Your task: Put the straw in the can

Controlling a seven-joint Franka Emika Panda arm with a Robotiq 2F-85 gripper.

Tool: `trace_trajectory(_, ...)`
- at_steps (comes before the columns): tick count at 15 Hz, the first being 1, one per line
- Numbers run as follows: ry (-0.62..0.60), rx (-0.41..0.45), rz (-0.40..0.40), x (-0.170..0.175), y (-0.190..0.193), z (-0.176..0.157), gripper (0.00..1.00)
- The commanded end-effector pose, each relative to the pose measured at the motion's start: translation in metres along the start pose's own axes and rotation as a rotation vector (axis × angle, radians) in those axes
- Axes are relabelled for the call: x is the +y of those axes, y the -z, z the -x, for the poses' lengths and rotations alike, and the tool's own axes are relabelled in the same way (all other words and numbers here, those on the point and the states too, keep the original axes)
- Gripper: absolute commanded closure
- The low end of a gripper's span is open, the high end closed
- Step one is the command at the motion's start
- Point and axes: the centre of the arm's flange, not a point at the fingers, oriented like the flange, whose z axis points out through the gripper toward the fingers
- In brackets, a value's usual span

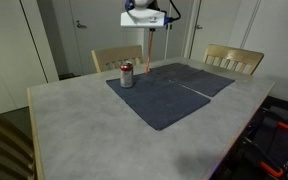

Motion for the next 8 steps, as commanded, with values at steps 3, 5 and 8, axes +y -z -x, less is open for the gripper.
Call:
trace_trajectory(3,0.030,0.048,0.065,-0.007,0.005,-0.015,0.98)
trace_trajectory(5,0.055,0.079,0.103,-0.009,0.010,-0.025,0.98)
trace_trajectory(8,0.093,0.110,0.143,-0.017,0.015,-0.042,0.98)
